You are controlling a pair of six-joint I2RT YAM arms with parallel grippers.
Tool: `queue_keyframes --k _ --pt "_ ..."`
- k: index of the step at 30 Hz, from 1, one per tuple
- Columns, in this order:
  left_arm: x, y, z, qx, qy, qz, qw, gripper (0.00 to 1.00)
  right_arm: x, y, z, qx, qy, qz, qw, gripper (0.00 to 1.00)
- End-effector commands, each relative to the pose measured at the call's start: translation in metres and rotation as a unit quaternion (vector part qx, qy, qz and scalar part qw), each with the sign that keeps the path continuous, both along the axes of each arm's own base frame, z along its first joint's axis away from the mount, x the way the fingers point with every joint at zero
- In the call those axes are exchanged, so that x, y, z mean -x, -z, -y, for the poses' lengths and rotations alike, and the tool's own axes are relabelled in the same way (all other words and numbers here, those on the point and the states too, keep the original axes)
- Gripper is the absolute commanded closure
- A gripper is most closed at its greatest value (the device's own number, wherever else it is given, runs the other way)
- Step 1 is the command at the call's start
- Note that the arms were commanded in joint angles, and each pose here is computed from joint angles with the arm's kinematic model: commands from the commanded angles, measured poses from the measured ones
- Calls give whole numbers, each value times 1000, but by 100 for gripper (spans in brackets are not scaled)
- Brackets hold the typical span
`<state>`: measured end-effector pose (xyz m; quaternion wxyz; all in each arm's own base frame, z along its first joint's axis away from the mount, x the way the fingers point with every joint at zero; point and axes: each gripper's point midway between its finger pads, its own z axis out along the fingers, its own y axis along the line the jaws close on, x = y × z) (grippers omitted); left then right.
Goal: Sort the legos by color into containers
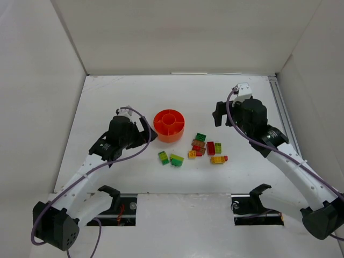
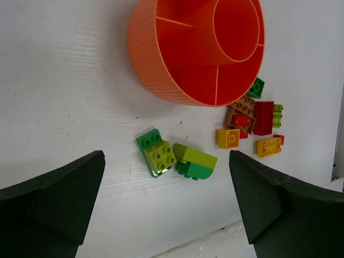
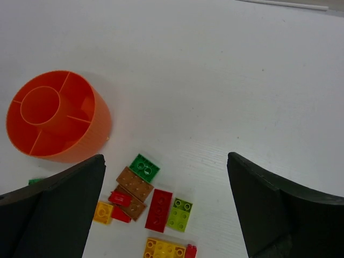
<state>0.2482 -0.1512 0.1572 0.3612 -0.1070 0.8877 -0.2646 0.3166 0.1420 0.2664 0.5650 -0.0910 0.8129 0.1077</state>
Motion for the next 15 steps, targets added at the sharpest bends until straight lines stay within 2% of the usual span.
queue_keyframes --k 1,3,7,9,15 --pt "-11 -22 13 9 18 30 999 0 -1 -2 -4 -7 -2 0 1000 0" --pt "-16 -23 12 -2 9 33 999 0 -7 13 11 -5 61 -23 998 0" --pt "-20 -25 16 -15 11 39 999 0 -13 48 21 24 111 -81 990 0" --pt "-23 -31 18 -12 11 44 999 0 -18 66 8 39 91 -112 989 0" --pt "-23 -44 12 -12 -2 63 998 0 -18 106 -42 6 64 -156 986 2"
